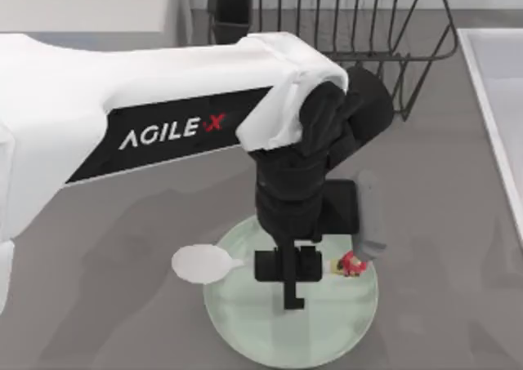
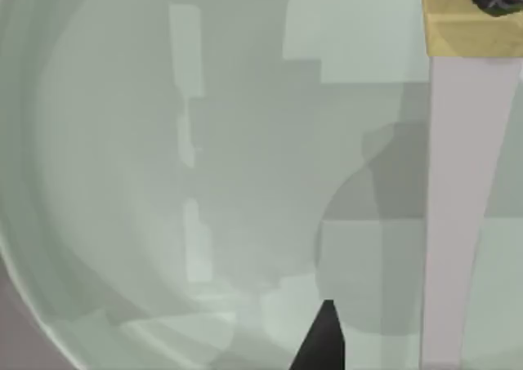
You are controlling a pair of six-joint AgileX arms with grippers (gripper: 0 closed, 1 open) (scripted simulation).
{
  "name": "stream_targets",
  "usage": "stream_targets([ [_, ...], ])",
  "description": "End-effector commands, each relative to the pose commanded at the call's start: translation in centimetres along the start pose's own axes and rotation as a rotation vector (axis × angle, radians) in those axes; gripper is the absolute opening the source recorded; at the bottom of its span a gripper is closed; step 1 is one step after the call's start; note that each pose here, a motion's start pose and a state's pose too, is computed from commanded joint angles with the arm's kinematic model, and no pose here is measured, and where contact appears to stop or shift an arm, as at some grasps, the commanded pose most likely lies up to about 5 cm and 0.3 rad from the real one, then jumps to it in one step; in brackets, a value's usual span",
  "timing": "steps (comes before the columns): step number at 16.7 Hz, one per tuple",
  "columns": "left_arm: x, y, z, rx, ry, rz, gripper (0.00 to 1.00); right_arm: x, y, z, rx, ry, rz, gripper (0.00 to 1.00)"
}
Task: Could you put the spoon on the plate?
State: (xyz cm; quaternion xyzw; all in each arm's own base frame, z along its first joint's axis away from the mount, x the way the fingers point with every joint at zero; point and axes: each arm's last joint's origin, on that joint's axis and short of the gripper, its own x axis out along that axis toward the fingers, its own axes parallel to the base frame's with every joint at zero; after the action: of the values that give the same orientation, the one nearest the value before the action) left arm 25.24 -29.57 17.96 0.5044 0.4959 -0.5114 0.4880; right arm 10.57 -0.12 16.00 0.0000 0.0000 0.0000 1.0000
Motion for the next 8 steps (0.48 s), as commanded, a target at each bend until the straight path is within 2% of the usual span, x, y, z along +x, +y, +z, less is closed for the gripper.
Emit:
stream_targets([
  [8,0.01,-1.19,1.15,0.076,-0.057,0.039,0.00,0.00,0.00,0.00,0.000,0.000,0.000,1.00],
])
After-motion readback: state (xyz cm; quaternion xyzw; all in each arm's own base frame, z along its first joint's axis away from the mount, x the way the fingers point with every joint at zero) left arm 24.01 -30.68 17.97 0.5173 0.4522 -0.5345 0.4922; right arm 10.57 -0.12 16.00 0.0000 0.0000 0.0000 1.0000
